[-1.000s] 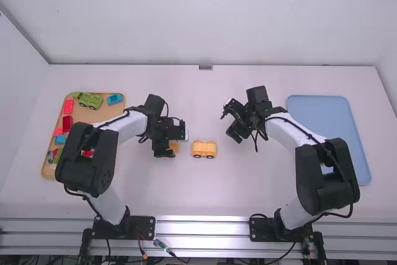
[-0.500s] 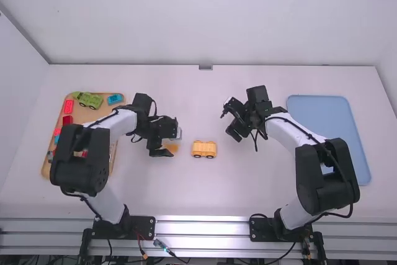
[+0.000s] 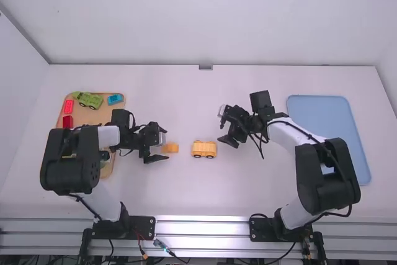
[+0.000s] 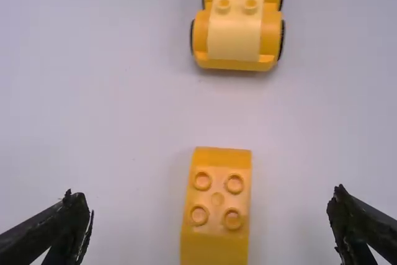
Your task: Assemble lego blocks to make yellow taxi
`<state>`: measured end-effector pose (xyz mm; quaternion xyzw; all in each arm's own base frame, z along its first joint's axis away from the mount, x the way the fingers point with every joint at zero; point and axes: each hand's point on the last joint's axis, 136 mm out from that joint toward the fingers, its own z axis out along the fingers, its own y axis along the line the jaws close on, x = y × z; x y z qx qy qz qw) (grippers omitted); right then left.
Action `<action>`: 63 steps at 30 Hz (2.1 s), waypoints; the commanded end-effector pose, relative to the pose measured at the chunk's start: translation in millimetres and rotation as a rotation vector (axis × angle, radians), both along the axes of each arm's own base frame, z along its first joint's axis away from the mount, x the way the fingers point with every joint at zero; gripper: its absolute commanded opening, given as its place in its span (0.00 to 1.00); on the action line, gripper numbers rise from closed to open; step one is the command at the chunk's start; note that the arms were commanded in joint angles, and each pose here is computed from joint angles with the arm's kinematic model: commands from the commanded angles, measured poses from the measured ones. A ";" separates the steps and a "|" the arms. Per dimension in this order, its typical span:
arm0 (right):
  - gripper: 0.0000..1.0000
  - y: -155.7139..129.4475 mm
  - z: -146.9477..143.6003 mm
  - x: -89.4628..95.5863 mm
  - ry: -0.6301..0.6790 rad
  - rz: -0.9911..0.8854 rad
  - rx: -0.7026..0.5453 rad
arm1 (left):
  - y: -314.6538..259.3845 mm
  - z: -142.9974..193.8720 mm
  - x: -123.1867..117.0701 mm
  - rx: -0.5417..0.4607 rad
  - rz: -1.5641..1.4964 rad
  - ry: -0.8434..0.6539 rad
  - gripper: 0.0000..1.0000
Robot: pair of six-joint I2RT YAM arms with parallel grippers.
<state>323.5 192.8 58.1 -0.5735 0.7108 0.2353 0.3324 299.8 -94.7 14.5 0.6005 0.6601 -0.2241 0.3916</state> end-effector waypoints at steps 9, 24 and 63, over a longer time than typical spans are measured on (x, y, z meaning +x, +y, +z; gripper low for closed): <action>0.99 23.5 -4.6 -46.9 -0.058 0.174 0.221 | -5.5 -17.7 2.4 -0.090 -0.008 0.069 1.00; 0.99 19.6 -31.7 -61.8 -0.032 0.192 0.233 | -6.1 -26.4 0.2 -0.071 -0.020 0.073 0.63; 0.97 59.3 -83.2 -37.6 0.023 0.221 0.304 | -34.9 -29.3 -0.3 -0.012 -0.047 0.176 0.02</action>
